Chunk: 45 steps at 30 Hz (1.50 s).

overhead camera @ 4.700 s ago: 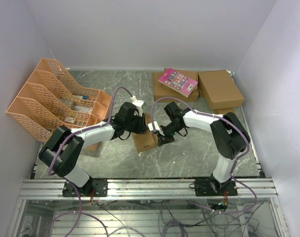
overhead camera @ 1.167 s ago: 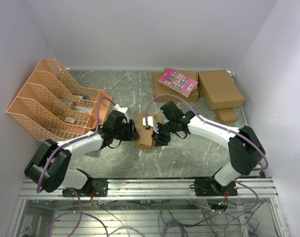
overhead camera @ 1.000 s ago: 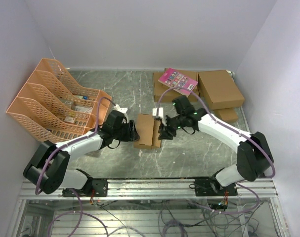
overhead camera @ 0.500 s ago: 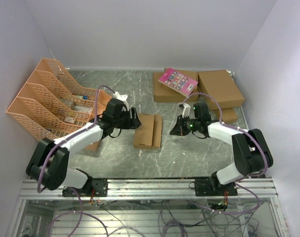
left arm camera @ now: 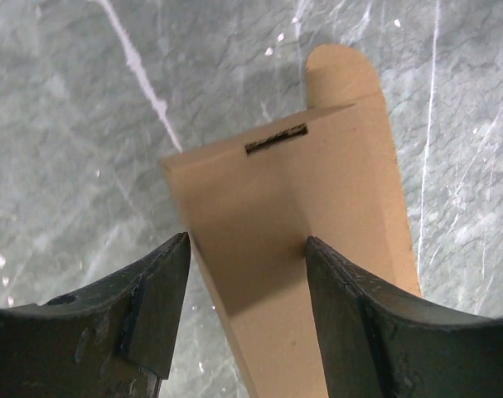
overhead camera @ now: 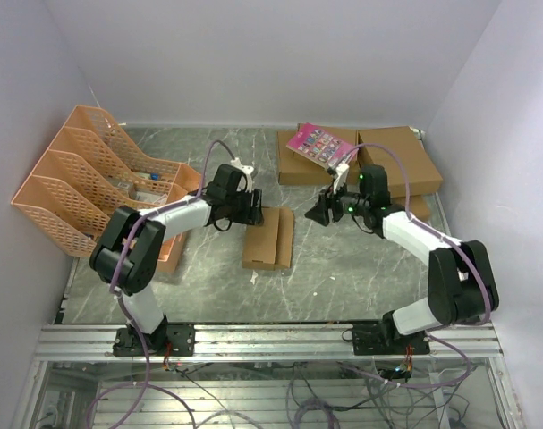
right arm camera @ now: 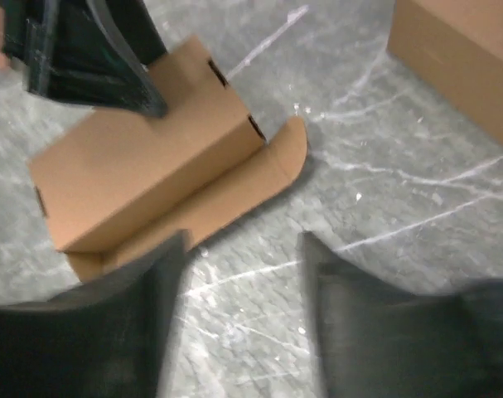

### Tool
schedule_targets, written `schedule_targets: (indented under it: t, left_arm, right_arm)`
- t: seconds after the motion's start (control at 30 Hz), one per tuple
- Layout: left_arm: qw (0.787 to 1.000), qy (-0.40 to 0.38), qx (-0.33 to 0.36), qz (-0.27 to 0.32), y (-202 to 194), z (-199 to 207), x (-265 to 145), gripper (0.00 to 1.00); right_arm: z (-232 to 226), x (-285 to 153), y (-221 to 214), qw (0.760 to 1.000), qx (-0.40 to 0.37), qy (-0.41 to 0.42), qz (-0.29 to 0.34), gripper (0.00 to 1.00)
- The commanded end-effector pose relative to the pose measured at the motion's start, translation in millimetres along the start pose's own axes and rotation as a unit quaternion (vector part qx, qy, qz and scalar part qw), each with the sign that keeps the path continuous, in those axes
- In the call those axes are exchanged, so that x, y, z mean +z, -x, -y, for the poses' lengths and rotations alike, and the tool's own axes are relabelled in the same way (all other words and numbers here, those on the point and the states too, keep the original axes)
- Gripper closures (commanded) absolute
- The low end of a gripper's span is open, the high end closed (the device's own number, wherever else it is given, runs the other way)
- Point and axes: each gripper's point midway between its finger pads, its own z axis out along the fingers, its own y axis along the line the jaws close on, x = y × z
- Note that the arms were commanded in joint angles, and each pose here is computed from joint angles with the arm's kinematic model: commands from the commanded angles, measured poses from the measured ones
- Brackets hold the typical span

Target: Fold the paper box

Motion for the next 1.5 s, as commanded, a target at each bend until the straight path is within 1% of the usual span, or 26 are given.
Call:
schedule_targets:
  t: [0.0, 0.03, 0.07, 0.1, 0.13, 0.17, 0.27, 0.33, 0.43, 0.5, 0.63, 0.67, 0.73, 0.8, 0.87, 0.93, 0.97, 1.07, 1.13, 1.2, 1.27, 1.3, 1.37, 1.4, 1.43, 1.47]
  left_arm:
    - [0.997, -0.031, 0.062, -0.019, 1, 2, 13, 0.33]
    - [0.997, -0.040, 0.071, -0.018, 2, 4, 14, 0.33]
    - [0.996, -0.049, 0.078, -0.017, 2, 7, 15, 0.33]
    - [0.994, -0.059, 0.086, -0.014, 4, 9, 16, 0.33]
    - [0.993, -0.069, 0.093, -0.013, 4, 12, 17, 0.33]
    - [0.992, -0.078, 0.099, -0.009, 5, 15, 17, 0.34]
    - [0.986, -0.118, 0.117, -0.002, 4, 27, 19, 0.36]
    - [0.980, -0.150, 0.130, 0.003, 3, 36, 20, 0.37]
    - [0.974, -0.175, 0.141, 0.010, 4, 44, 22, 0.38]
    - [0.969, -0.190, 0.154, 0.016, 7, 51, 23, 0.39]
    - [0.958, -0.213, 0.191, 0.013, 5, 68, 25, 0.39]
    - [0.956, -0.214, 0.200, 0.010, 4, 71, 26, 0.39]
    - [0.953, -0.210, 0.217, 0.002, 2, 77, 30, 0.38]
    - [0.955, -0.190, 0.229, 0.012, 9, 79, 32, 0.37]
    - [0.960, -0.160, 0.226, 0.046, 29, 77, 25, 0.36]
    - [0.966, -0.122, 0.203, 0.103, 60, 76, 6, 0.35]
    - [0.967, -0.099, 0.192, 0.134, 75, 72, -5, 0.34]
    - [0.967, -0.054, 0.142, 0.206, 103, 66, -43, 0.33]
    - [0.967, -0.029, 0.104, 0.229, 107, 59, -68, 0.32]
    - [0.970, -0.014, 0.055, 0.238, 97, 49, -88, 0.31]
    - [0.971, -0.013, -0.001, 0.237, 77, 42, -104, 0.31]
    - [0.969, -0.026, -0.029, 0.244, 67, 44, -118, 0.32]
    - [0.965, -0.054, -0.112, 0.230, 34, 43, -126, 0.36]
    - [0.963, -0.059, -0.148, 0.218, 12, 38, -127, 0.41]
    - [0.959, -0.065, -0.180, 0.210, -3, 36, -130, 0.48]
    - [0.956, -0.074, -0.201, 0.202, -17, 36, -133, 0.58]
  right_arm:
    - [-2, -12, 25, 0.993, -0.091, 0.034, 0.059, 0.22]
    - [1, -7, 20, 0.995, -0.063, 0.055, 0.061, 0.13]
    - [4, -3, 14, 0.995, -0.030, 0.083, 0.051, 0.11]
    - [4, 1, 7, 0.992, 0.004, 0.121, 0.034, 0.15]
    - [7, 5, 2, 0.989, 0.027, 0.144, 0.018, 0.22]
    - [13, 9, -4, 0.989, 0.037, 0.145, 0.005, 0.24]
    - [25, 13, -10, 0.994, 0.030, 0.107, 0.008, 0.25]
    - [24, 13, -16, 0.993, 0.061, 0.104, 0.001, 0.27]
    - [19, 13, -29, 0.989, 0.111, 0.100, -0.003, 0.31]
    - [16, 11, -33, 0.988, 0.123, 0.096, -0.005, 0.35]
    - [23, 3, -41, 0.988, 0.135, 0.071, -0.014, 0.36]
    - [25, -1, -39, 0.988, 0.135, 0.071, -0.011, 0.37]
    - [30, -12, -25, 0.992, 0.102, 0.071, 0.002, 0.39]
    - [32, -27, -4, 0.998, 0.011, 0.063, 0.019, 0.37]
    - [24, -40, 16, 0.995, -0.068, 0.063, 0.041, 0.35]
    - [14, -49, 31, 0.989, -0.112, 0.072, 0.063, 0.33]
    - [10, -51, 37, 0.987, -0.119, 0.076, 0.073, 0.33]
    - [7, -49, 49, 0.987, -0.116, 0.081, 0.080, 0.31]
    - [7, -42, 52, 0.988, -0.106, 0.085, 0.066, 0.30]
    - [5, -32, 53, 0.990, -0.098, 0.093, 0.043, 0.29]
    - [-2, -19, 54, 0.990, -0.093, 0.105, 0.023, 0.29]
    - [-5, -13, 55, 0.990, -0.088, 0.109, 0.018, 0.29]
    - [-7, 1, 50, 0.991, -0.062, 0.119, 0.008, 0.29]
    - [-7, 7, 48, 0.991, -0.051, 0.124, -0.001, 0.29]
    - [-8, 13, 44, 0.991, -0.043, 0.130, -0.011, 0.29]
    - [-8, 18, 42, 0.990, -0.039, 0.131, -0.021, 0.29]
